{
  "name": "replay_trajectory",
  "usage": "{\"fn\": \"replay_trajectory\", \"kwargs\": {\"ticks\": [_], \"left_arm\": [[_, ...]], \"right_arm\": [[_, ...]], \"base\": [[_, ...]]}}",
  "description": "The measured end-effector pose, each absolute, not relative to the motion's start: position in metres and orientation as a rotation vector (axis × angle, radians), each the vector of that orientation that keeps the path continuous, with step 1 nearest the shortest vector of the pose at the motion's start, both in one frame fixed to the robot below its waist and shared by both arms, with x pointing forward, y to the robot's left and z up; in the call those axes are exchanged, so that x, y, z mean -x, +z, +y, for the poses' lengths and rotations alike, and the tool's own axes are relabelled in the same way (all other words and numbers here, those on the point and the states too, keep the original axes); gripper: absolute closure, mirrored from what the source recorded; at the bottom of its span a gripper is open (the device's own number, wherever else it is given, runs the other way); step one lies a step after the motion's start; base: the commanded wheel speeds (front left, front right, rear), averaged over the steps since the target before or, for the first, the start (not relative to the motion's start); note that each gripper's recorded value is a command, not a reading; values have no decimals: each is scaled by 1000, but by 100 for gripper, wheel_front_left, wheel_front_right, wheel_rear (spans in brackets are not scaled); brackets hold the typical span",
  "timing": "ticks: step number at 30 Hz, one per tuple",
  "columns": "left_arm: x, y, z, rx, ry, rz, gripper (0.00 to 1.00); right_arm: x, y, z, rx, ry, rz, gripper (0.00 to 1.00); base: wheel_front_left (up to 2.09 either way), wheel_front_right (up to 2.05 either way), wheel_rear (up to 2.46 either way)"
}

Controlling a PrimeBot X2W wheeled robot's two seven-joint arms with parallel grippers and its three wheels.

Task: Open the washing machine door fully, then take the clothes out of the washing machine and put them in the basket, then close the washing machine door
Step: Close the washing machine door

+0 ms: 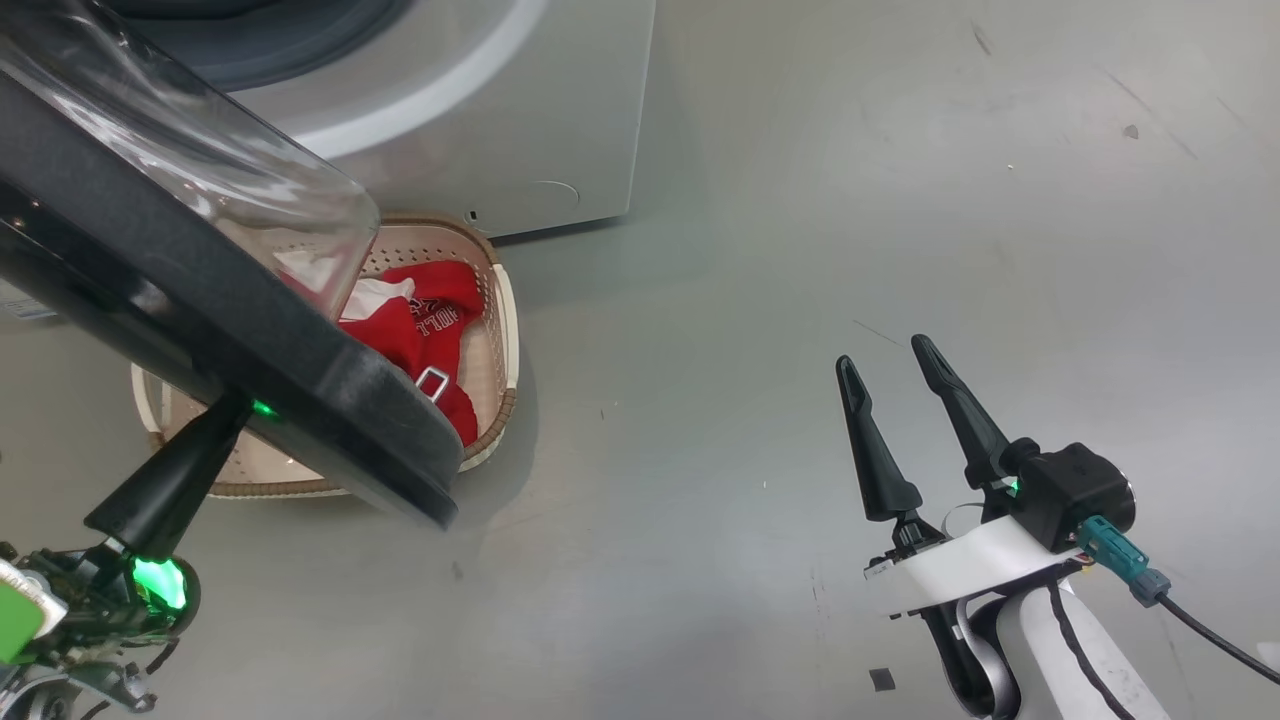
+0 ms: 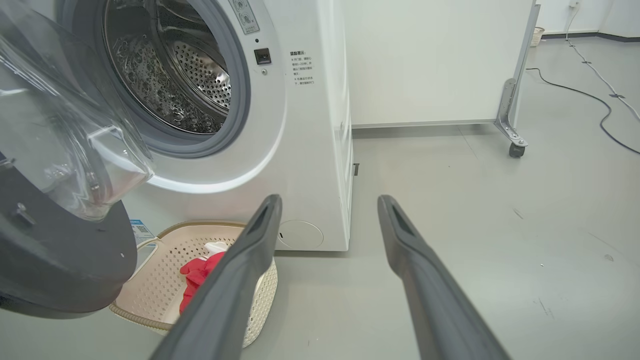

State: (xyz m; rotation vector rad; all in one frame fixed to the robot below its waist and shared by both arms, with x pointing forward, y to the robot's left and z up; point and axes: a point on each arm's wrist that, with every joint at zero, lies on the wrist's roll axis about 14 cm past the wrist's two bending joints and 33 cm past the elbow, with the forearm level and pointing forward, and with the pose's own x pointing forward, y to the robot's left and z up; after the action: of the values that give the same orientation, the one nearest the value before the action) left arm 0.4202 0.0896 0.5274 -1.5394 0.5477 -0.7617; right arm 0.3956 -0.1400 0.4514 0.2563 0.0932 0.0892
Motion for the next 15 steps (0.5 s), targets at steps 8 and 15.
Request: {"fn": "replay_trajectory", "kwargs": {"ticks": [8,15], "left_arm": [[-446,524,66,1549,-790,573,100],[-472,516,45,1537,-803,594,100]], "right_arm": [[-394,452,-158,-286,17,88,0],[-392,450,-169,-302,-32,95,0]], "base": [[0,0,0],[0,0,0]]}}
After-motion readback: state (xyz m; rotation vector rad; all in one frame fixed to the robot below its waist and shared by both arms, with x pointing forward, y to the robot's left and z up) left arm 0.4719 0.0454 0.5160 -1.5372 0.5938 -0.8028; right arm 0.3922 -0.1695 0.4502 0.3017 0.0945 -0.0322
